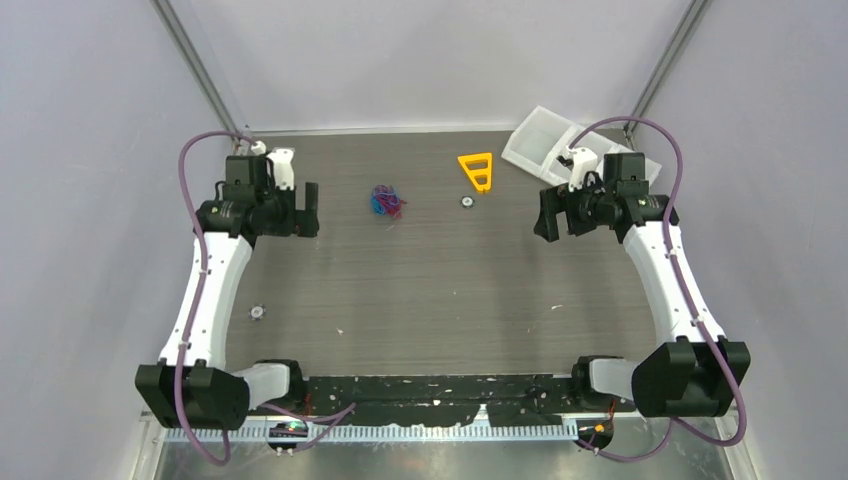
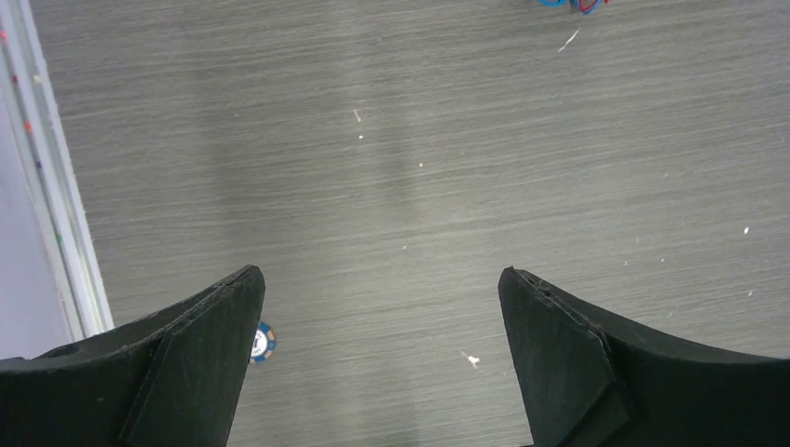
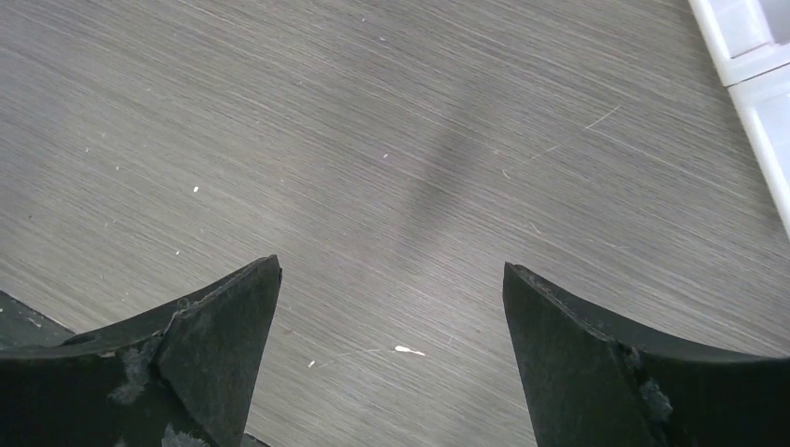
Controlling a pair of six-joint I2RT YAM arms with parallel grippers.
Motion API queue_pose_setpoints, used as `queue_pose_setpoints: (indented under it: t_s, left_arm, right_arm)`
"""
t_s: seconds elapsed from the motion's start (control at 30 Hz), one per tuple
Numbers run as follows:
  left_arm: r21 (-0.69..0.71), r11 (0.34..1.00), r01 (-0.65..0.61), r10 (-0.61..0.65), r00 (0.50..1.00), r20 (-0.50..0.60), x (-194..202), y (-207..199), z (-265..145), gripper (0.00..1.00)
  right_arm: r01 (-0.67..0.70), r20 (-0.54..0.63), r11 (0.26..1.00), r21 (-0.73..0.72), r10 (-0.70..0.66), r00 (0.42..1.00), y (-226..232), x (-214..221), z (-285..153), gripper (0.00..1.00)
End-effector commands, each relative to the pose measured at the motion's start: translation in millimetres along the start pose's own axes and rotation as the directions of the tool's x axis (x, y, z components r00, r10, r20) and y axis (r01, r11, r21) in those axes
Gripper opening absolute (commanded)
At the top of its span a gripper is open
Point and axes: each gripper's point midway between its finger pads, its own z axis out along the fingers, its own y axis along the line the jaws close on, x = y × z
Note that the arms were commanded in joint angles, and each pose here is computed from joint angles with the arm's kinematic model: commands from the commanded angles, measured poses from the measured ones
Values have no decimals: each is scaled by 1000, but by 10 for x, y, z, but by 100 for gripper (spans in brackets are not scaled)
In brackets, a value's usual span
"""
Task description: Untangle the cables
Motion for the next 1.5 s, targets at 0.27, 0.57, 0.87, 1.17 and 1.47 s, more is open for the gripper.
queue_pose_setpoints:
  t_s: [0.27, 0.57, 0.87, 1.17, 1.47]
  left_arm:
    - [282, 948, 151, -201, 967, 158, -1098, -518, 547, 99]
    - [401, 901, 165, -226, 968, 110, -1375, -1153, 1401, 99]
    - [298, 918, 263, -253, 965, -70, -1011, -1261, 2359, 97]
    - [404, 814, 418, -331, 904, -270, -619, -1666, 2522, 58]
    - [711, 672, 206, -122, 978, -168, -631, -2259, 1642, 0]
  right_arm:
    - [-37, 28, 997, -70, 39, 999, 46, -148, 148, 95]
    - [-109, -9, 990, -85, 108, 994, -3, -116, 363, 95]
    - [-135, -25, 987, -86, 134, 991, -33, -160, 423, 95]
    - [-129, -55, 989, -75, 125, 991, -35, -60, 402, 95]
    - [-259, -41, 944, -206, 257, 966, 185, -143, 642, 97]
